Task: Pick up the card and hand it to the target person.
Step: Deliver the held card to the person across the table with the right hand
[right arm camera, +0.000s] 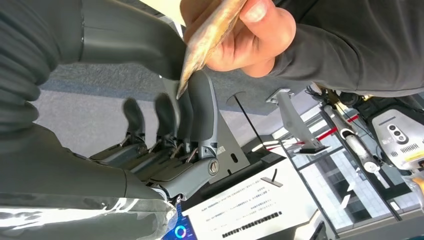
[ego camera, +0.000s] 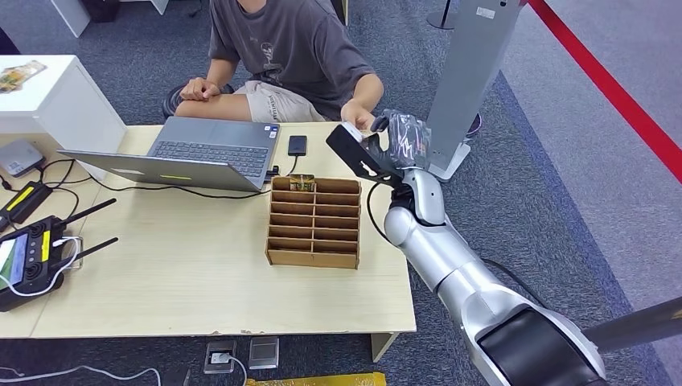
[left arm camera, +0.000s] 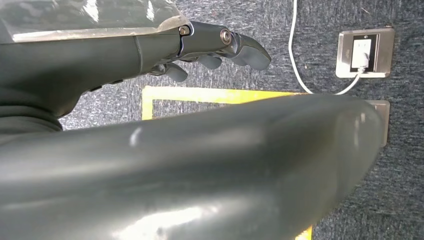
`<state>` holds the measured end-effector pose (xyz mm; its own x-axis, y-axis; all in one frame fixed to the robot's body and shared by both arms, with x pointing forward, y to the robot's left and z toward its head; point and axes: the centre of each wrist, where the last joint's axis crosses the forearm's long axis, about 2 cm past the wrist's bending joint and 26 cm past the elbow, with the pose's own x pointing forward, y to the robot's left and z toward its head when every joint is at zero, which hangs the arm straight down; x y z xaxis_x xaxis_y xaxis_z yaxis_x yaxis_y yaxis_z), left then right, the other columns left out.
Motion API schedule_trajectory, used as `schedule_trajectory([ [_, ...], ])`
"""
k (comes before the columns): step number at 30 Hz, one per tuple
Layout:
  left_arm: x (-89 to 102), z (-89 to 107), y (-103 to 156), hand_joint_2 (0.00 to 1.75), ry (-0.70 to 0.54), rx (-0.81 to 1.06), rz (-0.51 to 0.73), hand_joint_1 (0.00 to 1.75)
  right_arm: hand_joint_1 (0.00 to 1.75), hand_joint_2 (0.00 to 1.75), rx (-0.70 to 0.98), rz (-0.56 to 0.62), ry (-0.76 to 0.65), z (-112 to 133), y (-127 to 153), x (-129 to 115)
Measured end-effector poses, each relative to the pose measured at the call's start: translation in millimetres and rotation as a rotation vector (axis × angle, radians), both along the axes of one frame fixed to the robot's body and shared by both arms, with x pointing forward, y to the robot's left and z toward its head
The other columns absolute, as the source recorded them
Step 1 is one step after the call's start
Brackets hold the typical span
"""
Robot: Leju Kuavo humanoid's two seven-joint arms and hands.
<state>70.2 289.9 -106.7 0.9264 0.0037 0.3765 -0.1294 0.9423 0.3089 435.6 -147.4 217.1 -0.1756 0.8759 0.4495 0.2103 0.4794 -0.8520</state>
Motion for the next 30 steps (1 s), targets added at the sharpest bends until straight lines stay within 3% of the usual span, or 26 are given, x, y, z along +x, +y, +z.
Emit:
schedule_trajectory([
  [18,0.5,0.1,0.1,0.0,0.006,0.005,0.007,0.0,0.0,1.75,-0.005,0.066,0.059,-15.9,11.9,-7.5],
  [30,0.3,0.1,0.2,0.0,0.02,0.0,0.014,0.0,0.0,1.75,0.502,0.217,0.093,-58.0,10.5,-42.1],
])
